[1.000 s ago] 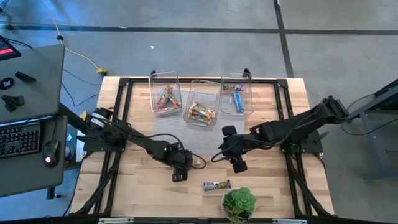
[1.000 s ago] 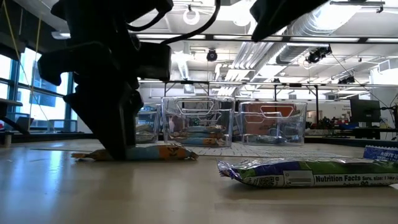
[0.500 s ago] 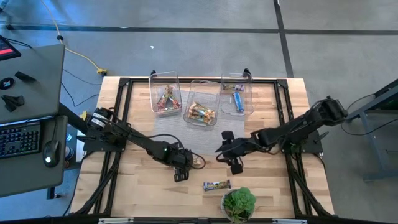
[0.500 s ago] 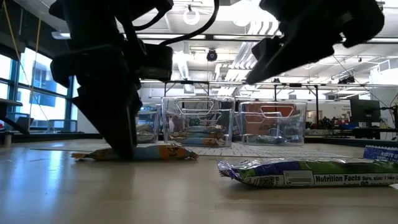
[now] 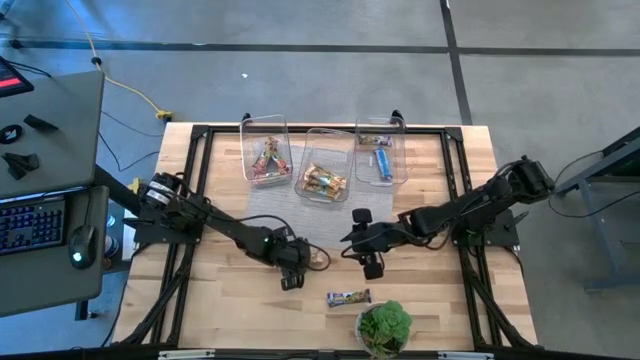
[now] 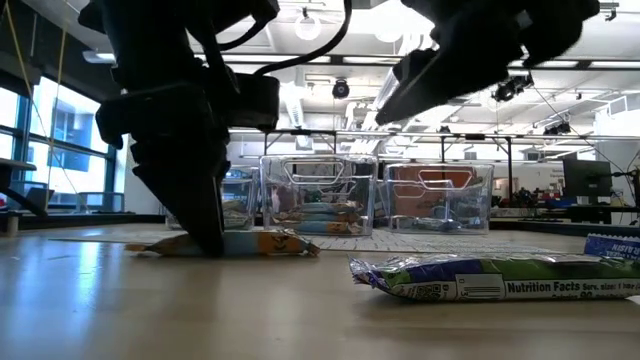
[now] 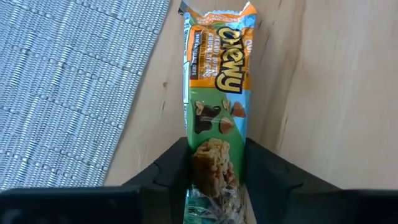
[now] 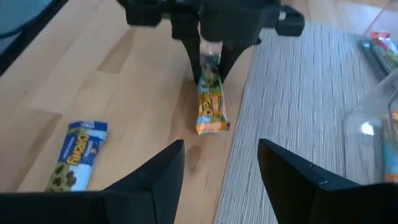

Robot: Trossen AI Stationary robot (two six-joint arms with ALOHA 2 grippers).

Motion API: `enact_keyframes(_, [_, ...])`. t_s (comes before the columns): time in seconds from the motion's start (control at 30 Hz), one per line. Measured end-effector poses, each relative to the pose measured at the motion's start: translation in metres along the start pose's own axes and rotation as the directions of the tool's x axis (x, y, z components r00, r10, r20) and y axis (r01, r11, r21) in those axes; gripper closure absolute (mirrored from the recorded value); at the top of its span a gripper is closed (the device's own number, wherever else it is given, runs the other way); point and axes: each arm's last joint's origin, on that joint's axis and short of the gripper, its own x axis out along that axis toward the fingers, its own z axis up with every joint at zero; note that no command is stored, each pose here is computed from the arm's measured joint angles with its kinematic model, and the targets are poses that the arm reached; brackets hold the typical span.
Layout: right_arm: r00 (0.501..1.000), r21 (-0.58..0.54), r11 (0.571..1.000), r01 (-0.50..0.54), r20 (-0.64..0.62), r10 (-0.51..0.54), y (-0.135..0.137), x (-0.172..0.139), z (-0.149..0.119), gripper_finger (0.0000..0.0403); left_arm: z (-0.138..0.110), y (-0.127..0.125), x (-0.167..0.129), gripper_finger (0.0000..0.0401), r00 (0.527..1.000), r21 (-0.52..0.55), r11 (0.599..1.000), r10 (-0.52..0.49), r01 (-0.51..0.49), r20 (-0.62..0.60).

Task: Pick and place Granola Bars by type
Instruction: Put the orange granola bar into the middle transparent bin

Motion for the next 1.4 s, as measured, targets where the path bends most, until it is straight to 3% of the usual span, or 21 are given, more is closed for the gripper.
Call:
enact_keyframes(0.3, [1.000, -0.003, 1.000, 0.000, -0.002, 0.000, -0.001, -0.017, 0.041, 0.0215, 0.045, 0.003, -0.031, 0.0286, 0.986, -0.009, 0.993, 0.115, -0.115, 0.117])
enact_keyframes(0.43, [0.998, 0.001, 1.000, 0.004, -0.064, -0.004, -0.003, -0.028, 0.057, 0.0215, 0.066, 0.021, -0.041, 0.0287, 0.980, 0.018, 0.984, 0.173, -0.176, 0.099])
enact_keyframes(0.57, [0.989, 0.059, 0.998, 0.015, -0.149, -0.006, -0.001, -0.041, 0.069, 0.0215, 0.096, 0.049, -0.062, 0.0287, 0.943, 0.052, 0.948, 0.305, -0.314, 0.130])
enact_keyframes(0.67, [0.984, 0.089, 0.996, 0.014, -0.180, 0.002, 0.002, -0.046, 0.071, 0.0215, 0.119, 0.076, -0.078, 0.0287, 0.900, 0.006, 0.912, 0.403, -0.409, 0.165])
enact_keyframes(0.77, [0.981, 0.072, 0.997, 0.001, -0.193, 0.013, 0.007, -0.046, 0.067, 0.0215, 0.134, 0.113, -0.085, 0.0287, 0.884, -0.048, 0.896, 0.443, -0.441, 0.150])
enact_keyframes(0.83, [0.978, 0.039, 0.999, -0.011, -0.207, 0.019, 0.010, -0.042, 0.059, 0.0215, 0.141, 0.139, -0.084, 0.0287, 0.903, -0.064, 0.913, 0.408, -0.403, 0.134])
enact_keyframes(0.93, [0.978, 0.004, 1.000, -0.026, -0.209, 0.026, 0.012, -0.032, 0.043, 0.0215, 0.148, 0.174, -0.076, 0.0287, 0.948, -0.127, 0.956, 0.281, -0.263, 0.152])
enact_keyframes(1.03, [0.990, 0.020, 0.999, -0.024, -0.138, 0.027, 0.011, -0.019, 0.027, 0.0215, 0.151, 0.200, -0.066, 0.0287, 0.970, -0.178, 0.971, 0.187, -0.158, 0.159])
enact_keyframes(1.23, [0.998, -0.012, 0.998, -0.059, -0.001, 0.059, 0.006, -0.002, -0.004, 0.0215, 0.157, 0.231, -0.051, 0.0287, 0.959, -0.247, 0.957, 0.203, -0.152, 0.197])
enact_keyframes(1.4, [1.000, 0.006, 1.000, -0.025, -0.009, 0.025, -0.003, 0.008, -0.019, 0.0215, 0.153, 0.248, -0.036, 0.0287, 0.964, -0.332, 0.930, 0.219, -0.160, 0.149])
